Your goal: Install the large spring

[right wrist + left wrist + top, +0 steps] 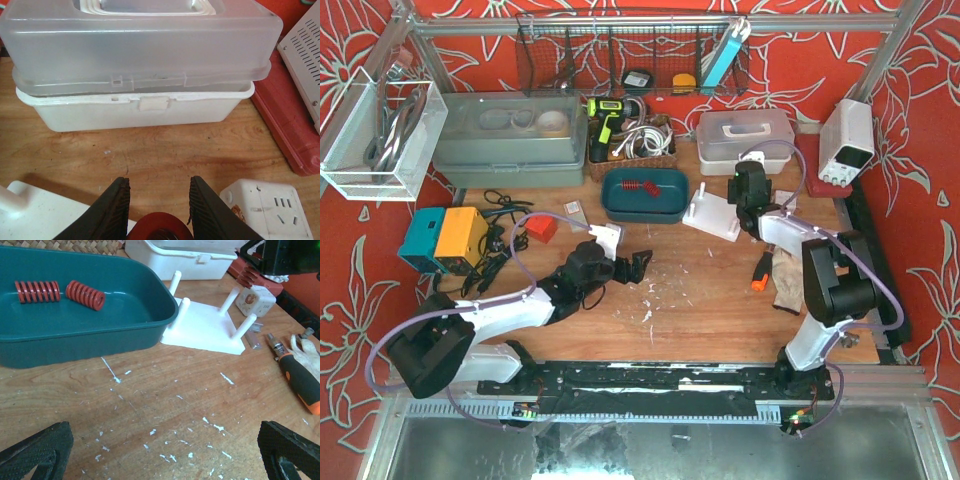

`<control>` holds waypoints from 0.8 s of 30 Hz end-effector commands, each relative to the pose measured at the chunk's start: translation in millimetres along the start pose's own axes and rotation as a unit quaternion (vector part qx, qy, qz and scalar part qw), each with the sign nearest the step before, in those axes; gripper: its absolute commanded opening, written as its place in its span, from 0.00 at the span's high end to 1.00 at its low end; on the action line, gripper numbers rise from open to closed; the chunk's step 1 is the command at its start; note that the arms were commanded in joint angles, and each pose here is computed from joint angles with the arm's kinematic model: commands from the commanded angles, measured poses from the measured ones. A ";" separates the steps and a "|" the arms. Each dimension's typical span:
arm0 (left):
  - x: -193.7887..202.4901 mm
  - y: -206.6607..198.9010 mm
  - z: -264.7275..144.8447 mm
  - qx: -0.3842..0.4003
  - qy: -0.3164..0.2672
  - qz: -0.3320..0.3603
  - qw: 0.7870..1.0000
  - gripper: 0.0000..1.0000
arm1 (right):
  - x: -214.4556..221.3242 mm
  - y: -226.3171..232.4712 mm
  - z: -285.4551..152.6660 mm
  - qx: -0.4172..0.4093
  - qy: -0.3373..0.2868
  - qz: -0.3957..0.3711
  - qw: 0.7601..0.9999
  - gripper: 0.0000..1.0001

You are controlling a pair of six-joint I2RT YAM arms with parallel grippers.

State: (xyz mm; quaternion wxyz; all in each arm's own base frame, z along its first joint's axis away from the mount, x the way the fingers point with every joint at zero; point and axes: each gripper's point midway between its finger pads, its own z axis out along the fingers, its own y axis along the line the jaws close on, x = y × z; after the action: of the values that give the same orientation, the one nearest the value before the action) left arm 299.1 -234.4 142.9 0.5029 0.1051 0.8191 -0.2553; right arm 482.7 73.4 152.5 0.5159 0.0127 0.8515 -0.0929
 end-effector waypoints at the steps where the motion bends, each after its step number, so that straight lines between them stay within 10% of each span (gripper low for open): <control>1: -5.7 -5.2 -3.1 0.013 -0.014 0.001 1.000 0.00 | -23.8 -6.1 7.5 0.024 -0.034 0.010 0.999 1.00; 19: -7.7 -9.2 -5.3 0.023 -0.015 -0.002 1.000 0.00 | -2.4 -13.3 24.5 0.057 0.004 -0.001 0.998 1.00; 24: -9.3 -9.3 -7.8 0.024 -0.019 -0.004 1.000 0.00 | 2.6 -16.5 27.6 0.073 0.038 -0.005 0.997 0.86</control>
State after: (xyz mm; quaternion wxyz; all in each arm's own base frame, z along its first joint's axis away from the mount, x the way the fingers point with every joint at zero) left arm 296.3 -237.5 149.6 0.5054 0.1105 0.8123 -0.2693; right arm 500.8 60.2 136.9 0.4963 0.0250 0.8566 -0.1390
